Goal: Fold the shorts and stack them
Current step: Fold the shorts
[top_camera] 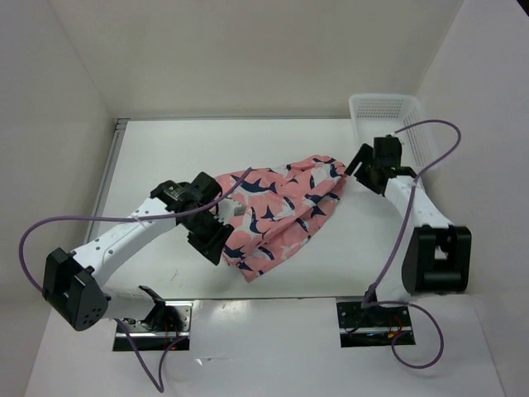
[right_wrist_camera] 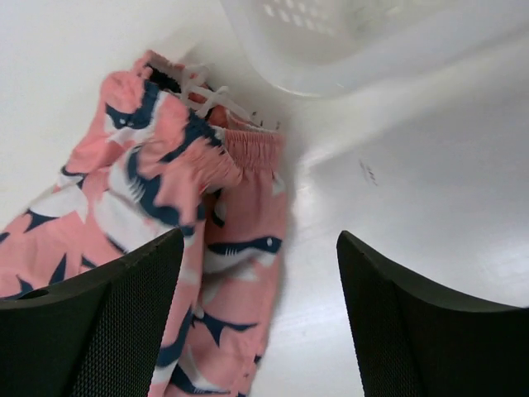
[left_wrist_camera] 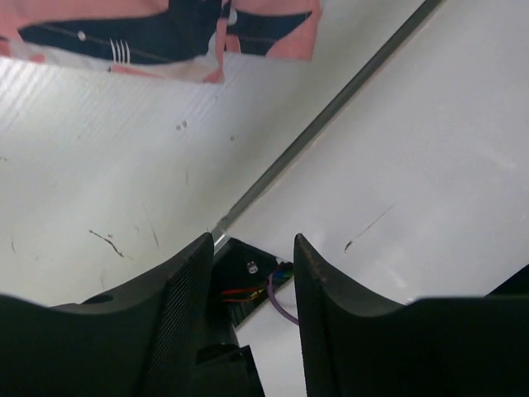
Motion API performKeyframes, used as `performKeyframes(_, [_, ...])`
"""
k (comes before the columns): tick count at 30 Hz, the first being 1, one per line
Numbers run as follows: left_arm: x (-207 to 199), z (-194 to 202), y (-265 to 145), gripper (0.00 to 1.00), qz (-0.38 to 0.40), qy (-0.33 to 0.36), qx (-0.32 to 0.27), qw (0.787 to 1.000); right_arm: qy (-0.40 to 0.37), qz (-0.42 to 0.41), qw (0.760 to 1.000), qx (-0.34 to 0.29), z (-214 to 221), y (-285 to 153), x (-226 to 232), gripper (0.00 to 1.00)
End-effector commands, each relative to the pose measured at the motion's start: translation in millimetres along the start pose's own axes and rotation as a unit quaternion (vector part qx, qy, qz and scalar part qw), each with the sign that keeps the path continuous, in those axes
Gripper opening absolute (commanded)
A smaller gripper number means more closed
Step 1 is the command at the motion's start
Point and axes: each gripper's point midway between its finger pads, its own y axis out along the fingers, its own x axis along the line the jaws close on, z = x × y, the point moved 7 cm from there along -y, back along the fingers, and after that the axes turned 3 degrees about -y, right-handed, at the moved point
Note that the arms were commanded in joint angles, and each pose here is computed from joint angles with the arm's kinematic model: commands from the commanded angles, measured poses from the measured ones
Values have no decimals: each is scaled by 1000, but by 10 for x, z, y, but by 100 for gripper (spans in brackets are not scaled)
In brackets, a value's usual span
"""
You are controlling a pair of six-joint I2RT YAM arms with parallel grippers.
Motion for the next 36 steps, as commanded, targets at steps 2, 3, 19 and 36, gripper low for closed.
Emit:
performKeyframes(2, [-29,120,-67,51,-1,6,-7,1000,18,18,992,-125,-266,-737,0,80])
performKeyframes(3, [38,55,-65,51,-20,6,-26,999,8,11,991,-135,-265,-813,49,80])
performKeyframes(19, [1740,-889,274,79,-114,-153,-188,963,-59,-21,998,-29,459,-104,565,100])
performKeyframes(36, [2163,-1087,990,20,-88,-171,-142,971,-44,-11,995,93,832,529,405,85])
